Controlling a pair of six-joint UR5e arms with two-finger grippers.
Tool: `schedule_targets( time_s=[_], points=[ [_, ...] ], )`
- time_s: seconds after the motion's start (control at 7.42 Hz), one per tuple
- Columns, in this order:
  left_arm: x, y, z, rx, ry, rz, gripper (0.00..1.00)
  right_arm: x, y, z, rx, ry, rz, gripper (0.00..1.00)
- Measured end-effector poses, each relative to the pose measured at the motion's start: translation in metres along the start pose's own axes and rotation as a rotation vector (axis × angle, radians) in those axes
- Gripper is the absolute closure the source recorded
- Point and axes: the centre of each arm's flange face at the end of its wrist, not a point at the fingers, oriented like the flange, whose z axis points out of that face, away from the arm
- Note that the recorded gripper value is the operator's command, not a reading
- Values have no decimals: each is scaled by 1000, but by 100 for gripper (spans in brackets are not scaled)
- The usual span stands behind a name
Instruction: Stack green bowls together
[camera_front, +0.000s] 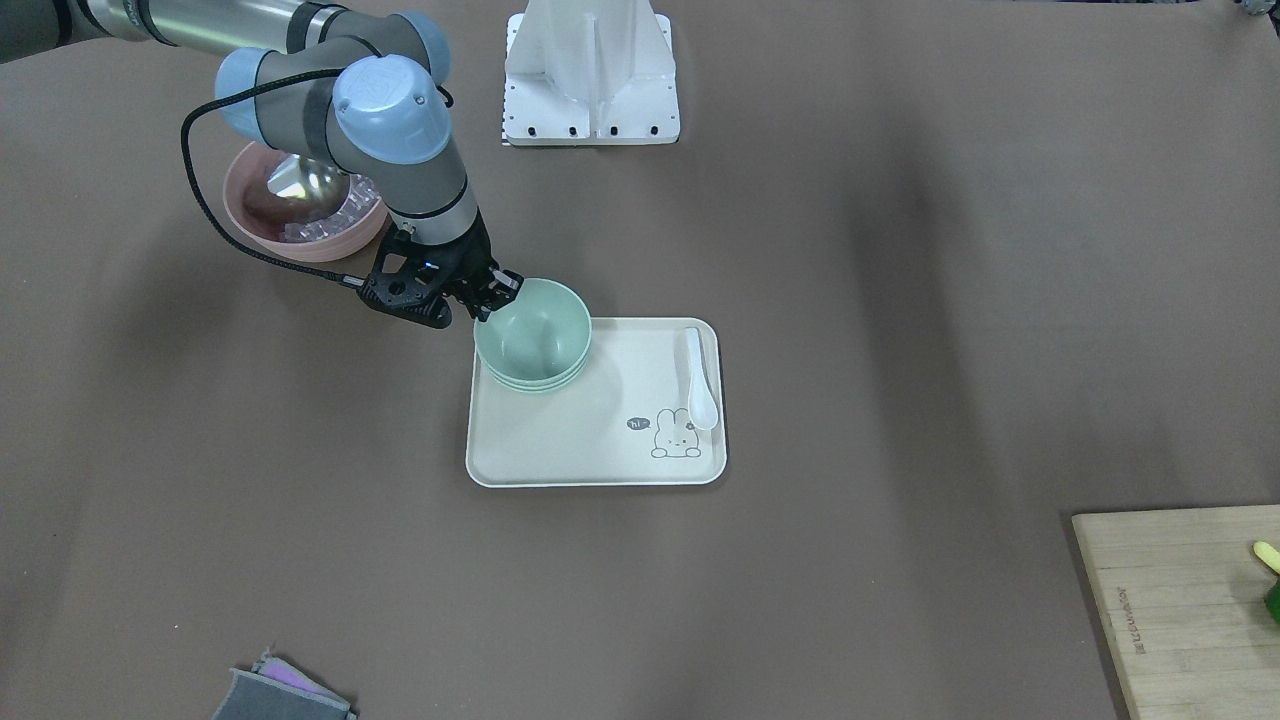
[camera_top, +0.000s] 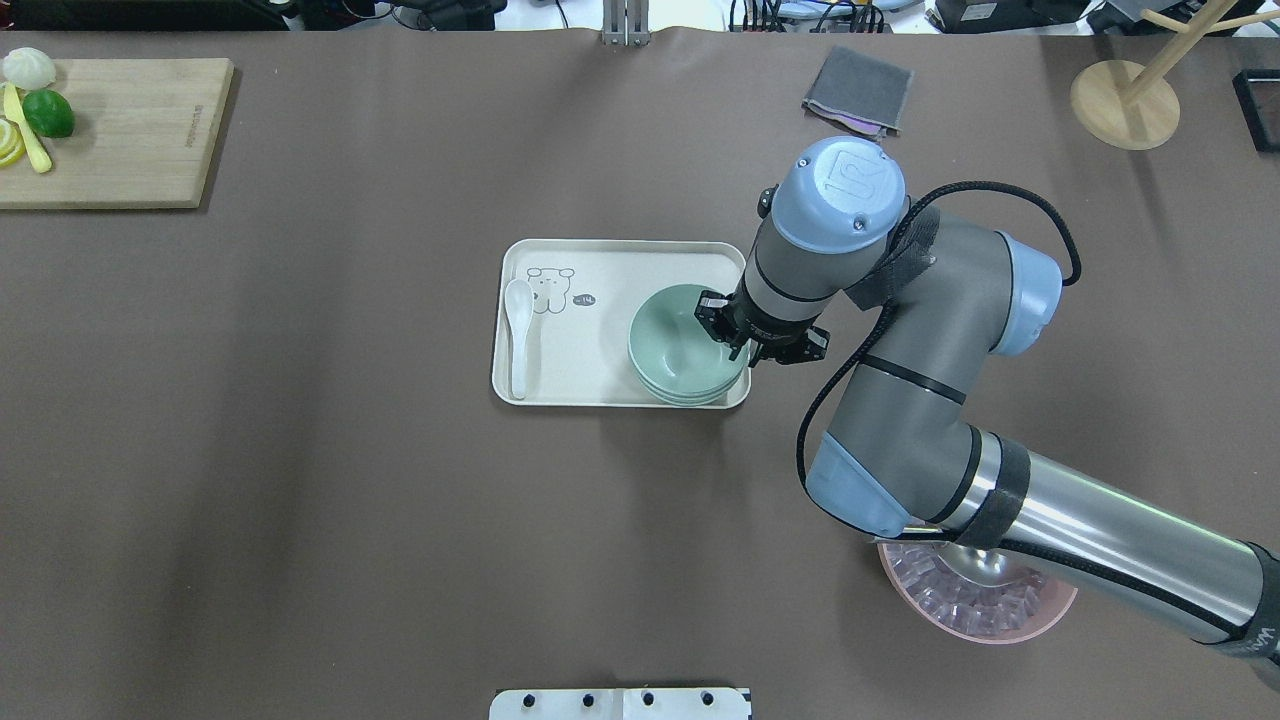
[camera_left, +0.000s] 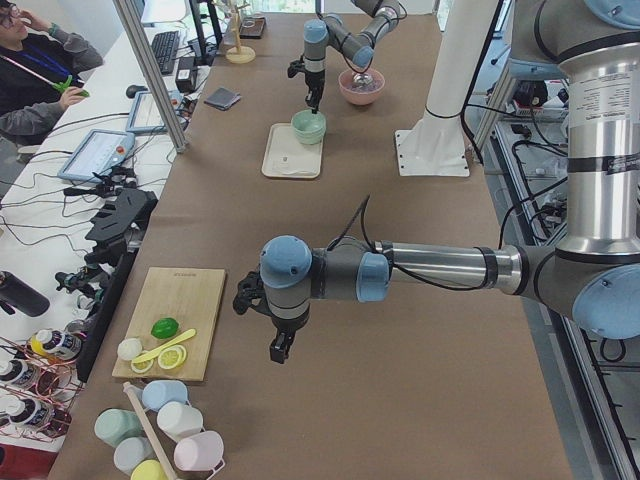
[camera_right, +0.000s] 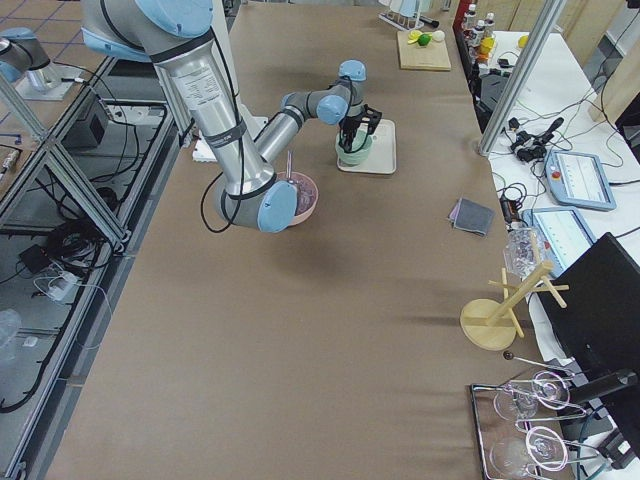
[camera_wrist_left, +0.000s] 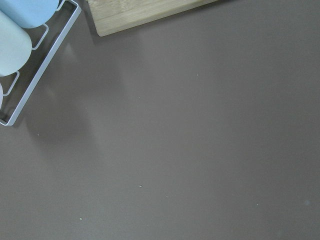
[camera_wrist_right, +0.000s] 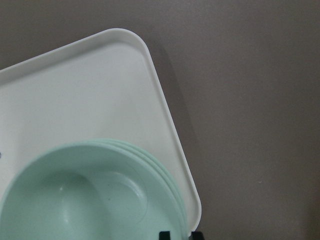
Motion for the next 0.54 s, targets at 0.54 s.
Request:
schedule_targets(
  time_s=[0.54],
  points=[
    [1, 0, -2, 3, -1, -70, 1, 23, -64, -45, 21, -8, -74, 0]
  ],
)
